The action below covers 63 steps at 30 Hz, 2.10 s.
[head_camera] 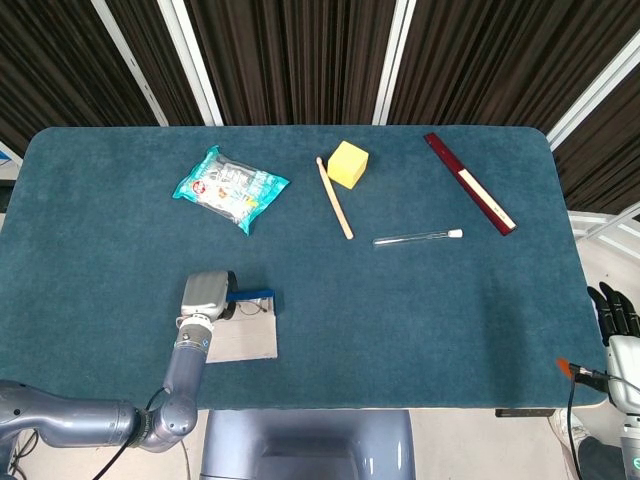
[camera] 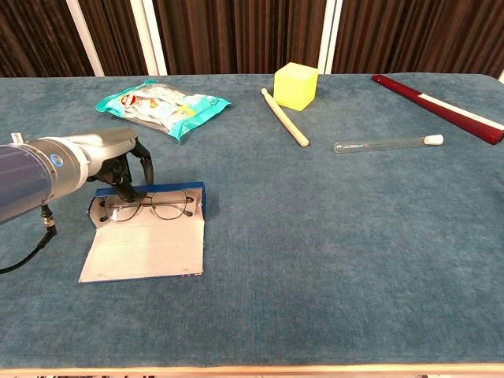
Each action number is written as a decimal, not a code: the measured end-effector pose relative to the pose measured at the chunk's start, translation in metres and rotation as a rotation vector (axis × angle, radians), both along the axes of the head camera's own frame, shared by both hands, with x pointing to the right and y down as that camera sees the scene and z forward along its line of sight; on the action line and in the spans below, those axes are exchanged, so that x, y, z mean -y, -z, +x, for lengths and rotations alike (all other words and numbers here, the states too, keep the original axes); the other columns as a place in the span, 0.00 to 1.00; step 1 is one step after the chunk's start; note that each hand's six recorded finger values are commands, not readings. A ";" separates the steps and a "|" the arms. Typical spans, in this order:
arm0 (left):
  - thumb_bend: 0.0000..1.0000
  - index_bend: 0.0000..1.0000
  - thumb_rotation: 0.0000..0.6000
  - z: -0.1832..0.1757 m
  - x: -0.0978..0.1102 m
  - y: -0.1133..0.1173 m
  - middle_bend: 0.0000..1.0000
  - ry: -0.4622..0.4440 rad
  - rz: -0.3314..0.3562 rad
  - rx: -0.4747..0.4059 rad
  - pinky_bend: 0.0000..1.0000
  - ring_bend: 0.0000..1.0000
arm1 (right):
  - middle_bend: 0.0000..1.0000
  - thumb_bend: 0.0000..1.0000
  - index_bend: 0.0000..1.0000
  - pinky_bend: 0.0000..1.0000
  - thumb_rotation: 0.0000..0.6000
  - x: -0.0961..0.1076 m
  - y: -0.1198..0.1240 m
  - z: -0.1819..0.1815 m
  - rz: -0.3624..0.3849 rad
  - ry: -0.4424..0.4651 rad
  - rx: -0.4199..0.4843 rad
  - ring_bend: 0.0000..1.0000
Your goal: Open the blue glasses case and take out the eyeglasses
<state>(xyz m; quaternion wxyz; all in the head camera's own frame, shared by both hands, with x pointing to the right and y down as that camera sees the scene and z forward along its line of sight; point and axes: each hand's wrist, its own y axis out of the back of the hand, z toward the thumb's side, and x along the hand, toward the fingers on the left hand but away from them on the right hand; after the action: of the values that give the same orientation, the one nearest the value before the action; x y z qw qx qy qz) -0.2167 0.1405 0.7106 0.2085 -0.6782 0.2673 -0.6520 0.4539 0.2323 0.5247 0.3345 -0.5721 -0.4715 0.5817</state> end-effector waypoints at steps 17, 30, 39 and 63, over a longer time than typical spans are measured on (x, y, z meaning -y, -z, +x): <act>0.49 0.54 1.00 0.001 0.002 -0.001 1.00 0.011 0.011 -0.005 1.00 1.00 | 0.00 0.16 0.00 0.19 1.00 0.000 0.001 0.000 0.002 0.000 0.002 0.00; 0.50 0.55 1.00 -0.010 0.033 0.018 1.00 -0.006 0.146 0.005 1.00 1.00 | 0.00 0.16 0.00 0.19 1.00 0.000 0.001 0.000 0.004 0.001 -0.001 0.00; 0.50 0.55 1.00 -0.035 0.049 0.021 1.00 -0.088 0.324 0.055 1.00 1.00 | 0.00 0.16 0.00 0.19 1.00 0.000 0.001 0.000 0.005 -0.002 -0.002 0.00; 0.36 0.40 1.00 -0.102 0.040 -0.007 1.00 -0.074 0.331 0.187 1.00 0.99 | 0.00 0.16 0.00 0.19 1.00 0.000 0.000 0.000 0.000 -0.001 -0.003 0.00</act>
<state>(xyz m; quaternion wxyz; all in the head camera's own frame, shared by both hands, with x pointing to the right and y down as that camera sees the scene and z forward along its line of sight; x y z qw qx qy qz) -0.3187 0.1006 0.7176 0.3650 -0.5803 0.3254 -0.6512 0.4534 0.2325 0.5247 0.3348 -0.5710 -0.4715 0.5827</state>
